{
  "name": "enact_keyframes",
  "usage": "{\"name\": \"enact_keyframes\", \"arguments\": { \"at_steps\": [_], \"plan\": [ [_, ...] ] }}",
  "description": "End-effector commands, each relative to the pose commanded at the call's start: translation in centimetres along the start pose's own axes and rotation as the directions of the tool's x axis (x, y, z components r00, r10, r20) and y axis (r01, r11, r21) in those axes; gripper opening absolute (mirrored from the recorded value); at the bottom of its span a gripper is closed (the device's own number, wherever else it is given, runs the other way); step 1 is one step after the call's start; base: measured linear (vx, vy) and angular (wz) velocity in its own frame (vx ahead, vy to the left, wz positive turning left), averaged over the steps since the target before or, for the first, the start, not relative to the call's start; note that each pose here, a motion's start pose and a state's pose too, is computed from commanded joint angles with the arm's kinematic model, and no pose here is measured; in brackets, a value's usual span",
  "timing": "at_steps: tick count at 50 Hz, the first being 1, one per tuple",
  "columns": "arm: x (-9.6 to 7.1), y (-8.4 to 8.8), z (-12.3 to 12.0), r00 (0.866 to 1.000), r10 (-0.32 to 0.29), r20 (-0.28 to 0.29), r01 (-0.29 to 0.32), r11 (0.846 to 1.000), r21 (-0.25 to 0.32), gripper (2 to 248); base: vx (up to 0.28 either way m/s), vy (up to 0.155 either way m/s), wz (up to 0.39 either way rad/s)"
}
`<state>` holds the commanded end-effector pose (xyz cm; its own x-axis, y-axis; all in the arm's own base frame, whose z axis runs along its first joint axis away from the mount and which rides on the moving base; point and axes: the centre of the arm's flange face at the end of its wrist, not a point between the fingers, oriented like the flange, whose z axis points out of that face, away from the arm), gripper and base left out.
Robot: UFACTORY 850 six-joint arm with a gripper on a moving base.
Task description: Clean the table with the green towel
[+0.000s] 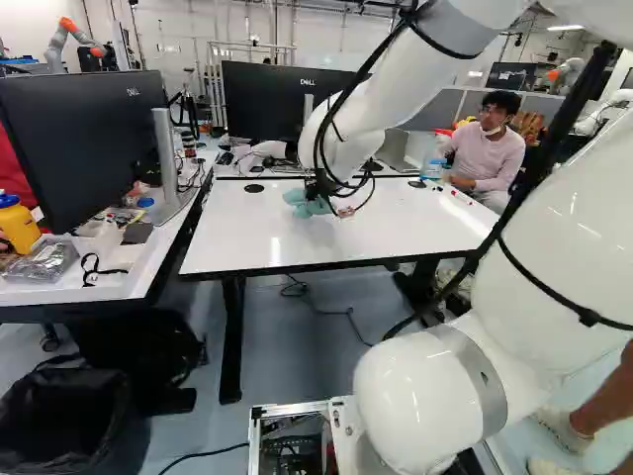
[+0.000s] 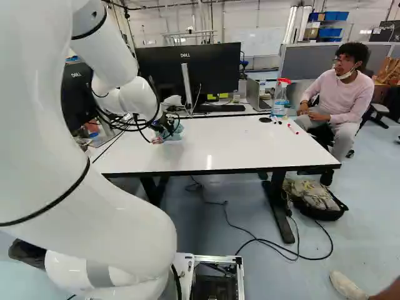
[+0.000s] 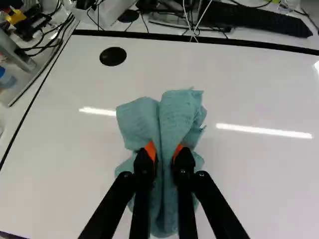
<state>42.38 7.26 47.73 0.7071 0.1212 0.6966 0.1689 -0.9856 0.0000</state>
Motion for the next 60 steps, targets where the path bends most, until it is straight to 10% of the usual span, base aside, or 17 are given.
{"name": "enact_keyframes", "arguments": {
  "at_steps": [60],
  "plan": [
    [-2.0, -0.8, 4.1, 0.983, -0.01, -0.184, 0.013, 1.0, 0.013, 55, 0.0, 0.0, 0.0]
  ]
}}
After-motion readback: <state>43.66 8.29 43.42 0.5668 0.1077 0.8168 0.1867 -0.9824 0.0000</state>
